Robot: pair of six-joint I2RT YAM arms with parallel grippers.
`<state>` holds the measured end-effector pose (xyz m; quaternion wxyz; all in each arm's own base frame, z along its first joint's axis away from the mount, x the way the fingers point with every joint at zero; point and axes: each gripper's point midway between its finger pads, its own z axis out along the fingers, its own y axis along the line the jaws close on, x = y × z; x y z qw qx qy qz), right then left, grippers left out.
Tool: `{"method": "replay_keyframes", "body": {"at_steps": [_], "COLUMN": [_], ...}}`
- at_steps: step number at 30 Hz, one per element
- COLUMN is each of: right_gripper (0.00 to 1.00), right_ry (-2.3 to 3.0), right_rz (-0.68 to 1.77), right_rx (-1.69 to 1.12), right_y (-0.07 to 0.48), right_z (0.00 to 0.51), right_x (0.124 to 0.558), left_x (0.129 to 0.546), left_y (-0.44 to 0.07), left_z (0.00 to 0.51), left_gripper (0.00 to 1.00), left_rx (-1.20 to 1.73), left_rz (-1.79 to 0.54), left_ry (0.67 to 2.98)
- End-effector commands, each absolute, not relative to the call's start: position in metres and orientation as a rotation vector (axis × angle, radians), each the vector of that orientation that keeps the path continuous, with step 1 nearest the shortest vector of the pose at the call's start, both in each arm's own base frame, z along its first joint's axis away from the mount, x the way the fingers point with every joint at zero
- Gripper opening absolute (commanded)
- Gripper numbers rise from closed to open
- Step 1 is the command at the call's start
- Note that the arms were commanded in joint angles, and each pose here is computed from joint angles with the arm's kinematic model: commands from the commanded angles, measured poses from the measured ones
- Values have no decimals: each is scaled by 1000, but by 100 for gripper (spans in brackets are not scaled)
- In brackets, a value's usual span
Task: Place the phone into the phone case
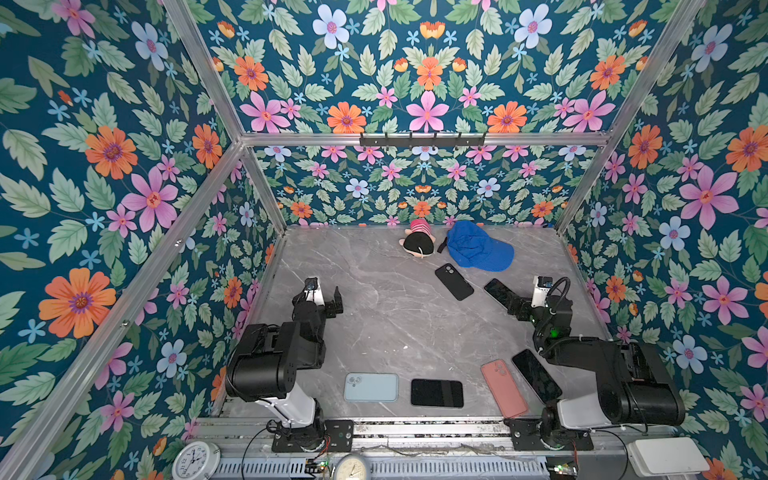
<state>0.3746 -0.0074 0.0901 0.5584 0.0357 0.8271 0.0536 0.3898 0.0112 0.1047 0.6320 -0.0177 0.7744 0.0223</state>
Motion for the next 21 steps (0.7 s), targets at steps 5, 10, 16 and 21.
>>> {"method": "replay_keyframes", "body": {"at_steps": [5,10,16,21], "right_gripper": [99,99,99,99], "right_ry": [1930,1929,1906,2038], "right_rz": [126,125,108,96], "right_rx": [84,82,91,243], "right_y": [-8,-8,-9,-14], "right_z": [96,96,103,134], "right_x": [377,377,377,370], "left_x": [392,392,391,393], "left_y": [12,12,13,28], "left_z": [111,112,112,129], "left_gripper": [100,100,100,100], "left_rx": [-50,-50,-54,-138], "left_rz": [68,66,70,142], "left_ry": [1747,1747,1742,1763]}}
